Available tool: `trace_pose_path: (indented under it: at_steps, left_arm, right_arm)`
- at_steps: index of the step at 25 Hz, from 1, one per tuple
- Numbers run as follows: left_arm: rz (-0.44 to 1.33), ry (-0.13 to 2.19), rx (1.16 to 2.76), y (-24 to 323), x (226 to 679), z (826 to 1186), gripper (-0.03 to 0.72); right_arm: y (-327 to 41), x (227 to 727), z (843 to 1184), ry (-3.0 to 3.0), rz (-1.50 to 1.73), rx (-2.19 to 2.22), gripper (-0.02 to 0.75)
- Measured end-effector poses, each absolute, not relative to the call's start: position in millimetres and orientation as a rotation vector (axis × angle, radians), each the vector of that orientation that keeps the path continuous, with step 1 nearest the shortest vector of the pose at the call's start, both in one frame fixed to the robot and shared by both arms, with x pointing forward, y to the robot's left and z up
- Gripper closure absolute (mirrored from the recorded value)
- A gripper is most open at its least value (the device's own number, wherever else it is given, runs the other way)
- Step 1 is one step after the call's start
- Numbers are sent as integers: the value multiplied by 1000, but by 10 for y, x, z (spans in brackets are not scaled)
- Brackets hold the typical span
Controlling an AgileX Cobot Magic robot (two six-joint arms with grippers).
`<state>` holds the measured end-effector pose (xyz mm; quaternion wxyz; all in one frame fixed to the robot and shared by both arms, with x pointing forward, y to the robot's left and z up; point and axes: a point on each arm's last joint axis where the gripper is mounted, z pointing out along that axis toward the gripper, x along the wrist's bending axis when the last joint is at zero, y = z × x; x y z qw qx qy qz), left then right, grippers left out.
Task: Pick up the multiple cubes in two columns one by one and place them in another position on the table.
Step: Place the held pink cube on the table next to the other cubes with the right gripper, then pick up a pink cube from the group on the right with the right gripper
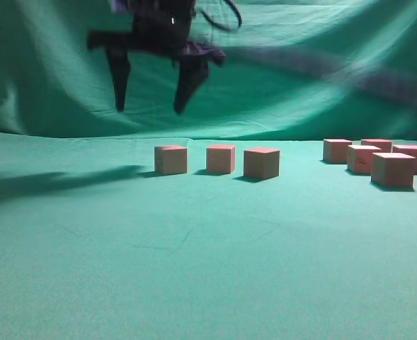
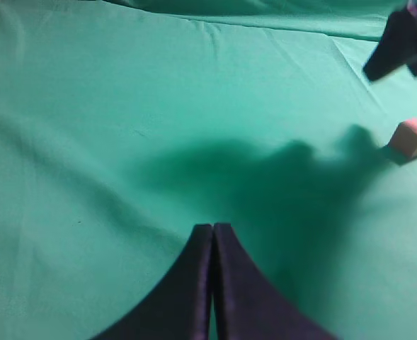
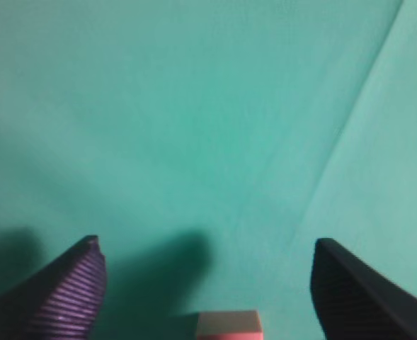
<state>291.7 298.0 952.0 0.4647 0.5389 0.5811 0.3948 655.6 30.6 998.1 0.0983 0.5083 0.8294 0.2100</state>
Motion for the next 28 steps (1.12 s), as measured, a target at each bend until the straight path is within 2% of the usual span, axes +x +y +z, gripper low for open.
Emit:
trace_pose_path:
  at_steps: [8, 13, 16, 19, 22, 28]
  left_arm:
    - [970, 1427, 1324, 2980, 2917, 9520, 688]
    - [970, 1427, 1324, 2980, 2917, 9520, 688]
    - [970, 1427, 1324, 2980, 2917, 9520, 688]
    - [970, 1427, 1324, 2980, 2917, 9520, 688]
    - [970, 1427, 1324, 2980, 2917, 9520, 688]
    - [970, 1427, 1324, 2980, 2917, 9520, 688]
  right_arm:
    - [112, 6357, 11126, 2345, 856, 1426, 184]
    - [-238, 6081, 11863, 2259, 988, 1360, 184]
    - [-565, 5858, 12164, 2231, 985, 1359, 184]
    - [-959, 5682, 12205, 2214, 879, 1412, 184]
    - [-1415, 5559, 12024, 2197, 717, 1530, 184]
    - [-2332, 5246, 11311, 2107, 410, 1880, 184]
